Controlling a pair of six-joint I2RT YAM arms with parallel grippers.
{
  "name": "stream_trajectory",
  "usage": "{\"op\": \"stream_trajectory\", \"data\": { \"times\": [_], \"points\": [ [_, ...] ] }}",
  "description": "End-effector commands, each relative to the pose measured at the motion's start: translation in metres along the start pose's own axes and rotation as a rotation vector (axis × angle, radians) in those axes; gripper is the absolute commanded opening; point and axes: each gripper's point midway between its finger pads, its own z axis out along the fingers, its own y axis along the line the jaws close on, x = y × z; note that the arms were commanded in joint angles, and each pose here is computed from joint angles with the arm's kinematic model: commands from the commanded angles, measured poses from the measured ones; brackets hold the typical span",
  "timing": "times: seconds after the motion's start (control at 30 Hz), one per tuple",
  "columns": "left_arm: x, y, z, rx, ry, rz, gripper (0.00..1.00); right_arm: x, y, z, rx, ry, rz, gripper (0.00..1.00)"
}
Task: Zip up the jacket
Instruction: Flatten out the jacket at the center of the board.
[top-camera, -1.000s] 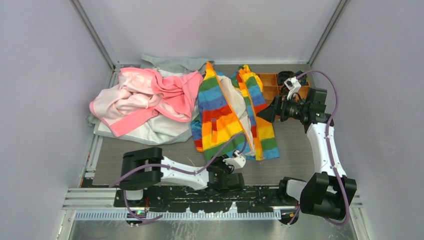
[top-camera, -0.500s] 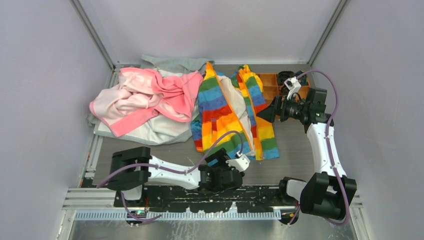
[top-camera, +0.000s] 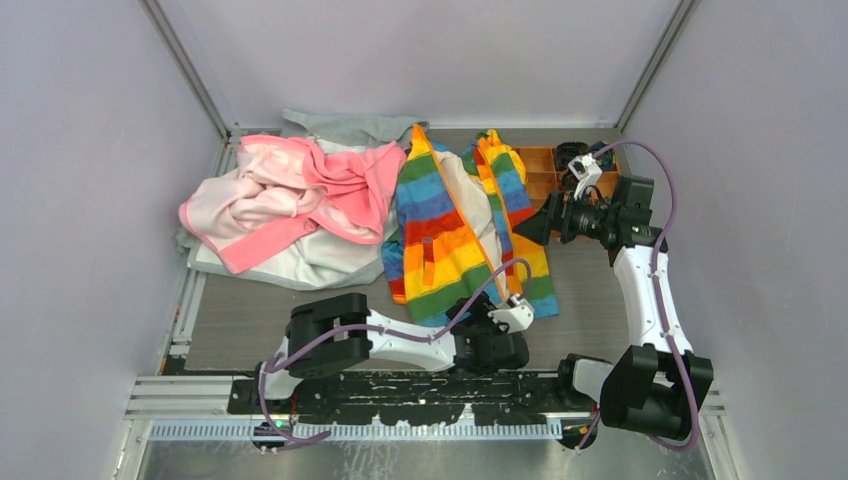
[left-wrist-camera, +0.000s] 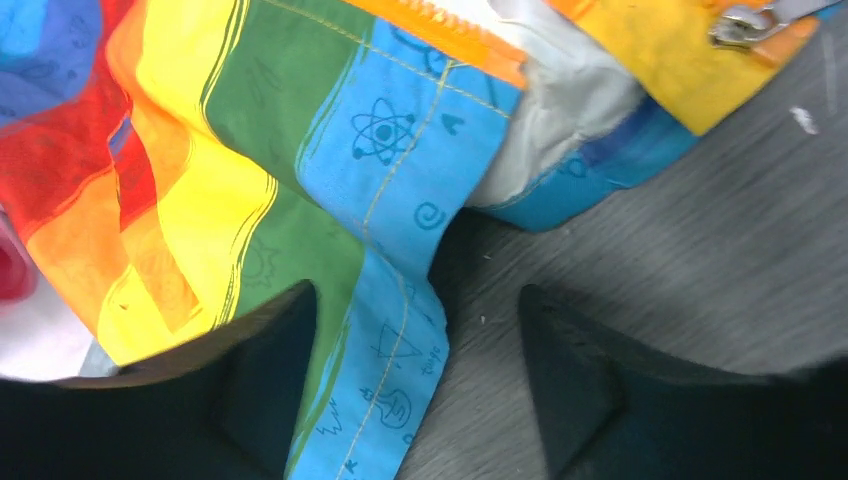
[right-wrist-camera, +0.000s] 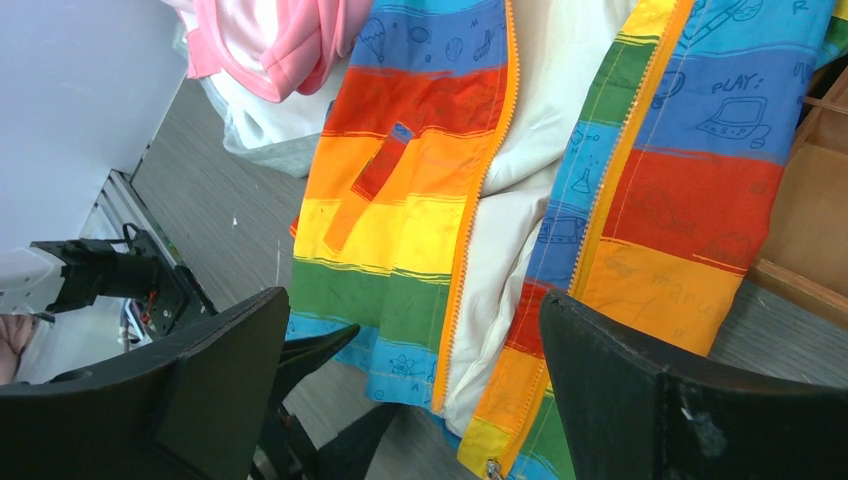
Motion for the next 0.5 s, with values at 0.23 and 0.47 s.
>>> {"op": "stream_trajectory", "data": {
  "times": [0.23, 0.47],
  "points": [
    [0.026, 0.046, -0.005, -0.121, 0.061, 0.020, 0.00, -0.018, 0.009, -0.005, -0.019, -0.042, -0.063, 1.00],
    [0.039, 0.081, -0.034, -0.091, 0.061, 0.043, 0.00, -0.018, 0.008, -0.004, -0.019, -0.040, -0.060, 1.00]
  ]
}}
